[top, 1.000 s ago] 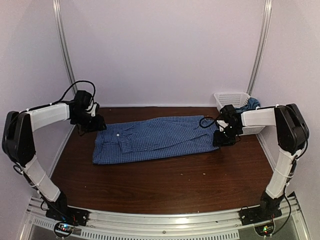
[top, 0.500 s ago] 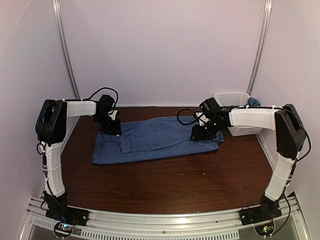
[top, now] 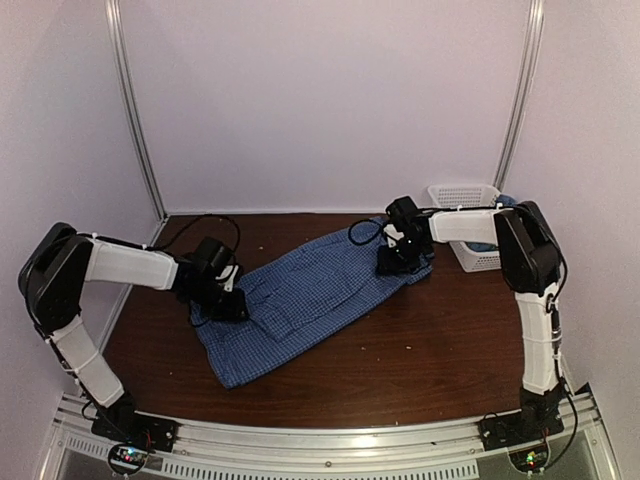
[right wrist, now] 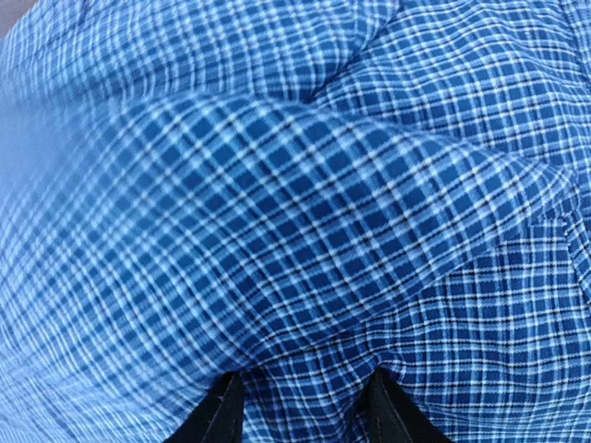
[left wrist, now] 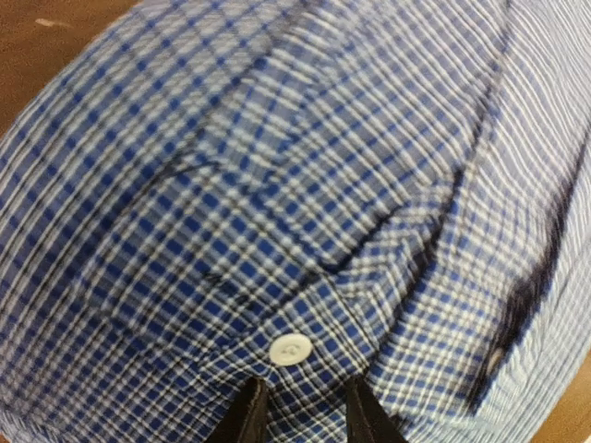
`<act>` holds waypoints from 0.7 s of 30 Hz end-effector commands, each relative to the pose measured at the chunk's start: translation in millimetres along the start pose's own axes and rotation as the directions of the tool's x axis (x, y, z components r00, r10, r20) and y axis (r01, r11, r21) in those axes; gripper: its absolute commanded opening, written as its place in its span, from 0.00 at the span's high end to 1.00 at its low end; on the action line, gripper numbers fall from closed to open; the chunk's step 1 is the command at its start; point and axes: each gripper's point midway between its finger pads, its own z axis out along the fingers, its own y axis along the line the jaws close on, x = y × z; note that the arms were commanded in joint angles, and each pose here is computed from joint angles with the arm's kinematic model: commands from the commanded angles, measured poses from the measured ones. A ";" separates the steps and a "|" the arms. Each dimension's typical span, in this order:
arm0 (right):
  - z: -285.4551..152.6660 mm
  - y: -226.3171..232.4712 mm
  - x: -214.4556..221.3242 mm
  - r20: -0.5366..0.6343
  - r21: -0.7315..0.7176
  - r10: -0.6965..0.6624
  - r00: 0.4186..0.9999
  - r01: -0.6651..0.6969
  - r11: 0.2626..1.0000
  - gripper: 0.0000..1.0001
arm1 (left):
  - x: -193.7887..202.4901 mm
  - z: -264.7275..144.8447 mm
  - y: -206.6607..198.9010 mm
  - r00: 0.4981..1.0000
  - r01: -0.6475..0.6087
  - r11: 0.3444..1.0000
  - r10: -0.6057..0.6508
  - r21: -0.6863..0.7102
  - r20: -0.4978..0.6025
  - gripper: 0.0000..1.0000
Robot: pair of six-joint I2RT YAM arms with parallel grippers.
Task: Fold and stack the mixed laundry pile
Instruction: Rotate the rectangle-folded shirt at the center of the board.
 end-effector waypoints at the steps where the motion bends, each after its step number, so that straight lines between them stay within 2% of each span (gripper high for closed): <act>1: 20.8 -1.1 -36.8 0.004 0.017 -0.080 0.997 0.080 0.997 0.54 | 100.4 0.7 -40.5 0.977 -0.047 0.998 0.055 0.043 -0.205 0.67; 5: 16.6 27.5 -84.9 0.057 -0.070 -0.132 0.990 0.136 0.988 0.55 | 111.4 -25.1 -112.8 0.950 -0.213 0.953 0.254 0.215 -0.182 0.61; 7: -1.8 33.2 -99.3 0.086 -0.072 -0.150 0.985 0.156 0.985 0.55 | 96.6 -42.0 -126.5 0.944 -0.266 0.933 0.303 0.242 -0.128 0.60; 10: -41.1 33.1 -105.6 0.142 -0.050 -0.157 0.977 0.165 0.985 0.53 | 56.9 -64.4 -128.3 0.947 -0.313 0.926 0.322 0.211 -0.013 0.56; 15: -74.1 41.5 -74.1 0.175 -0.126 -0.106 0.979 0.129 0.984 0.51 | -16.8 -67.3 -125.2 0.948 -0.311 0.933 0.289 0.184 0.133 0.55; 17: -73.2 54.0 -53.9 0.153 -0.176 -0.089 0.984 0.116 0.978 0.51 | -41.9 -57.5 -122.1 0.938 -0.328 0.936 0.307 0.129 0.163 0.56; 21: -59.7 84.0 -16.2 0.098 -0.236 -0.094 0.991 0.115 0.965 0.53 | -85.3 -41.6 -126.3 0.929 -0.338 0.934 0.311 0.117 0.202 0.58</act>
